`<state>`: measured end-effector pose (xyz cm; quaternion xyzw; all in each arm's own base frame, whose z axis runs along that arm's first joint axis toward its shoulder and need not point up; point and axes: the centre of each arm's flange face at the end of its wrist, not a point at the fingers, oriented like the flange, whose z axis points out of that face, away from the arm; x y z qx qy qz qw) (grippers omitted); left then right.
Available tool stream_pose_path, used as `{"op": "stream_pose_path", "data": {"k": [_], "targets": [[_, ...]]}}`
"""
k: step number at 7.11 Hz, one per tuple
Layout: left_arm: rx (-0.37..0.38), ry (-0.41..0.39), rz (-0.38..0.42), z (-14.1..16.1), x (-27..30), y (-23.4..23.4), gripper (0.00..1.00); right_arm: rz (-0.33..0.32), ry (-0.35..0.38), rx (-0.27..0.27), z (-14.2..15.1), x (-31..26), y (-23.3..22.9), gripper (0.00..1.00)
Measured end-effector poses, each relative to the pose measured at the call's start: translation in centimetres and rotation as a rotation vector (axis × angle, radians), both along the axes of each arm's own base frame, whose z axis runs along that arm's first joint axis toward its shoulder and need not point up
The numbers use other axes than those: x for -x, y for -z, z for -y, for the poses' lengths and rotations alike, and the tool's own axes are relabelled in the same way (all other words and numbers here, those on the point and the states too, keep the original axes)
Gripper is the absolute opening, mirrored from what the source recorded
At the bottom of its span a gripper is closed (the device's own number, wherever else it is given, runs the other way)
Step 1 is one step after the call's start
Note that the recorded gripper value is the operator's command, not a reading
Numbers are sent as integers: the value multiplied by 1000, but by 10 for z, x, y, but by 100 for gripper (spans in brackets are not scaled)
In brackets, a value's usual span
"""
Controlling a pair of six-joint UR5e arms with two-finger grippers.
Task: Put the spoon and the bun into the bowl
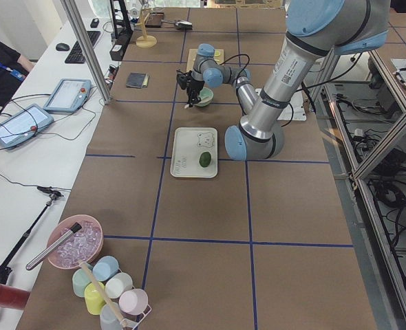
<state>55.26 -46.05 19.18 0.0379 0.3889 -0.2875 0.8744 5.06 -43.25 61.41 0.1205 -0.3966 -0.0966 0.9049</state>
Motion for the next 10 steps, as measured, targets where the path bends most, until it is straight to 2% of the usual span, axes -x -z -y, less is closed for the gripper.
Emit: {"op": "stream_pose_path", "data": {"k": [2, 3, 4, 5, 6, 8, 9, 10], "targets": [[46, 34, -13, -4, -35, 29, 3, 0, 0, 2, -2, 0, -1, 100], [57, 35, -21, -11, -45, 37, 32, 0, 0, 3, -2, 0, -1, 100], [53, 26, -20, -14, -49, 38, 47, 0, 0, 3, -2, 0, -1, 100], [31, 2, -12, -16, -49, 38, 54, 0, 1, 3, -2, 0, -2, 100], [4, -26, -3, -17, -49, 39, 100, 0, 0, 3, -2, 0, -1, 100], [-68, -93, 7, -22, -38, 39, 100, 1, -1, -2, 0, 0, 1, 100], [-164, -173, 19, -31, -10, 31, 100, 4, -12, -12, 2, 0, 13, 100], [-298, -269, 55, -34, 34, 23, 100, 14, -39, -27, 5, 1, 37, 100]]}}
